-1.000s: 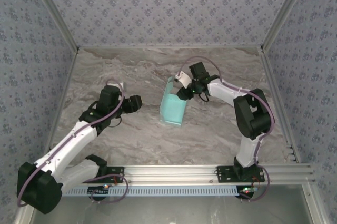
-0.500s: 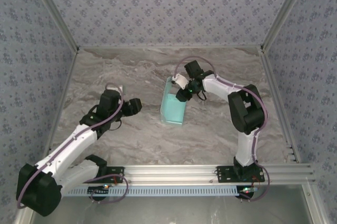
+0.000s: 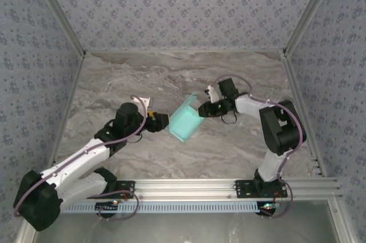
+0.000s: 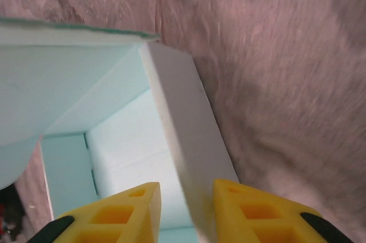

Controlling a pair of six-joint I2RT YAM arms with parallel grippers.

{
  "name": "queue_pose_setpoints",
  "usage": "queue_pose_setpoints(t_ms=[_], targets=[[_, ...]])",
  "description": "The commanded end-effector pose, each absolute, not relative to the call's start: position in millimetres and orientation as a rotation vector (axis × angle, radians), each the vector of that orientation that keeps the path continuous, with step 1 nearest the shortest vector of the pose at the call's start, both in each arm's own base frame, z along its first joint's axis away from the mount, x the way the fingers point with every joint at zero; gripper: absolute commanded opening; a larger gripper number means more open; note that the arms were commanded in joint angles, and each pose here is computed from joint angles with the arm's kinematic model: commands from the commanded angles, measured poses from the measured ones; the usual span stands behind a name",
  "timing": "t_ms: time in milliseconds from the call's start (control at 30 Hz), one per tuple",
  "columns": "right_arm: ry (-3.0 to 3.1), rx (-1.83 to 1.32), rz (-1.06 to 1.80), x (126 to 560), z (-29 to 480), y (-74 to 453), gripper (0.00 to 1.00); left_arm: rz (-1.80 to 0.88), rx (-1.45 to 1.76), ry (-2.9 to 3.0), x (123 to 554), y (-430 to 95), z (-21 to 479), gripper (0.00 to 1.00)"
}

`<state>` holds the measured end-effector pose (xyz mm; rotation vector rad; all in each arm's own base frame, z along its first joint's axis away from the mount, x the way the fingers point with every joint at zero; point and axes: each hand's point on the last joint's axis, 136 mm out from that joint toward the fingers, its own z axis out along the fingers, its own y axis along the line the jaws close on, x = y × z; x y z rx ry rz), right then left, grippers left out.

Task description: Fold the paper box

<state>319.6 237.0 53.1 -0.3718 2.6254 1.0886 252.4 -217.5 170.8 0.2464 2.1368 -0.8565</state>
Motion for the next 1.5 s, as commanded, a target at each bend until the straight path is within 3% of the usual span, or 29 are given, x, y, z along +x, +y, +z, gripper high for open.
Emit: queue_pose_setpoints(t_ms=[0,167,533,767,1033,1467], targets=[[2.559,-0.048,1.367,312.6,71.5,258.2,0.33,-0.834,0.185,2.110,253.8,-208.2,168.7,0.76],[2.579,-0.061,1.222,317.0,76.1,232.4,0.38,-0.838,0.161,2.182,242.2,-203.8,153.3,0.76],[2.545,-0.026,1.325,338.0,94.7,229.0,0.45,-0.832,0.018,2.213,232.1,-185.6,128.5,0.77],[2.620,0.019,1.317,342.0,68.0,224.7,0.36,-0.840,-0.109,2.277,222.9,-175.3,112.2,0.79],[2.634,0.015,1.338,337.6,54.8,241.8,0.33,-0.895,-0.050,2.378,224.5,-196.9,100.2,0.83],[2.720,0.043,1.067,323.4,23.1,243.3,0.22,-0.832,0.024,2.452,256.7,-220.9,86.4,0.75]])
